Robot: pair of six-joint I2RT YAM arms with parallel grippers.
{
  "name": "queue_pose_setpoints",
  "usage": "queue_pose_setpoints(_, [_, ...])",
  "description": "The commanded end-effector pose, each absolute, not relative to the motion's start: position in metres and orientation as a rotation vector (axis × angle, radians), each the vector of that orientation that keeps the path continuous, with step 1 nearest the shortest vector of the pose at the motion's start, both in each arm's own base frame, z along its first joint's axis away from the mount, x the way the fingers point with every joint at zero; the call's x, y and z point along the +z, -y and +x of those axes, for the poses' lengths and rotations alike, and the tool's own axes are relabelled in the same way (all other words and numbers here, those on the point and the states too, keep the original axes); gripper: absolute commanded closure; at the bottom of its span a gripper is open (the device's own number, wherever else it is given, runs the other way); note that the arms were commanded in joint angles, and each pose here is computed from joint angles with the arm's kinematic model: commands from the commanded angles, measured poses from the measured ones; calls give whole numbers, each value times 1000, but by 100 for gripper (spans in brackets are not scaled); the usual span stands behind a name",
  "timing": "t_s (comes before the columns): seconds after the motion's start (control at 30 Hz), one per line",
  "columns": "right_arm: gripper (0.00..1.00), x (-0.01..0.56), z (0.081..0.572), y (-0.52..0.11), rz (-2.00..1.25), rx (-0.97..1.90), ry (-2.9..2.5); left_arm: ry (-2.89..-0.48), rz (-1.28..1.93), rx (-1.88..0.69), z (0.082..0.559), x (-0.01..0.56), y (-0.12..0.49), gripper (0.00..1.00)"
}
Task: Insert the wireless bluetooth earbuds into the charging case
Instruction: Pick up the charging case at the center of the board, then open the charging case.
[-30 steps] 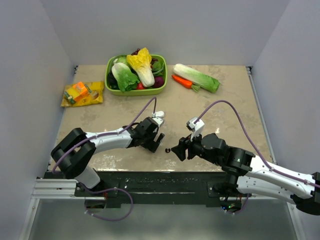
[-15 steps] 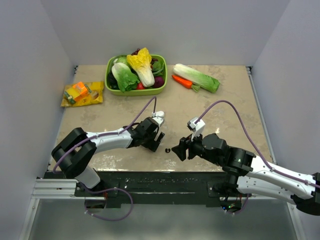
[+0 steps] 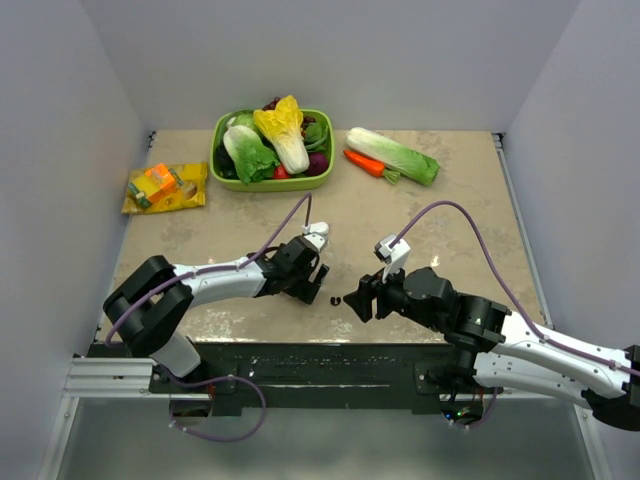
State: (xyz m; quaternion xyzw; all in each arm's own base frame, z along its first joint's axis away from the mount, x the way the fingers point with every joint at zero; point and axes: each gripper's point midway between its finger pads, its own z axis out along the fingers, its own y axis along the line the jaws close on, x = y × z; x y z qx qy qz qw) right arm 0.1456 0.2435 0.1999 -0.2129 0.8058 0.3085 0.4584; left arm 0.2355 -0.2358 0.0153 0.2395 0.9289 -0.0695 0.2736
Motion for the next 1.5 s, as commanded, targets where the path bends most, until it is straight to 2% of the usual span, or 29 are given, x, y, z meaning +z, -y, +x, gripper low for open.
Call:
queue_pose_setpoints(0.0, [36,207,149,-241,-488,760,-1960,-2552,626,-140,222,8,222,10])
queue_pose_setpoints(0.13, [36,206,150,-242,-488,757,-1962,-2563,639,-137,220,5,223,15])
queue_pose_setpoints(0.23, [36,206,149,-240,-486,756,-1962,-2572,655,-145,218,2,224,26])
queue_pose_setpoints(0.33, [36,208,149,-239,-478,760,-1958,-2566,659,-162,216,3,226,49])
queue_pose_setpoints(0.4, [36,211,150,-238,-466,762,-1954,-2549,653,-170,217,6,227,58])
queue_pose_setpoints(0.43, [36,212,151,-238,-457,761,-1953,-2510,634,-203,223,15,232,67])
queue_pose_setpoints(0.53, [36,225,156,-235,-371,766,-1937,-2369,540,-281,241,45,244,81])
queue_pose_setpoints(0.57, [35,233,163,-231,-313,754,-1916,-2327,509,-302,245,52,246,83])
queue_pose_setpoints(0.6, [33,235,169,-225,-265,721,-1906,-2221,473,-383,257,72,261,85])
queue_pose_setpoints(0.63, [27,237,175,-220,-207,692,-1902,-2143,466,-427,257,85,262,96])
queue_pose_setpoints(0.67, [23,237,181,-214,-176,649,-1895,-2080,452,-451,260,95,265,99])
queue_pose_setpoints(0.73, [15,239,192,-203,-101,575,-1874,-1887,444,-546,261,125,271,100])
queue_pose_setpoints(0.8, [14,244,191,-208,-112,604,-1860,-1682,453,-662,257,162,283,100])
queue_pose_setpoints(0.87, [13,249,191,-214,-119,629,-1857,-1580,492,-698,244,169,279,100])
queue_pose_setpoints(0.9, [13,251,189,-218,-141,647,-1860,-1430,464,-756,238,202,281,100])
queue_pose_setpoints(0.97, [13,256,187,-223,-154,661,-1870,-1305,529,-757,220,202,273,100])
queue_pose_setpoints(1.0, [13,258,187,-225,-163,668,-1875,-1148,491,-796,210,234,269,100])
queue_pose_setpoints(1.17, [13,274,182,-242,-223,710,-1915,-897,581,-806,191,269,277,100])
queue_pose_setpoints(1.33, [13,294,174,-259,-305,796,-1901,-785,616,-803,181,291,283,100])
queue_pose_setpoints(1.47, [13,284,175,-273,-385,774,-1938,-739,661,-781,174,299,287,100])
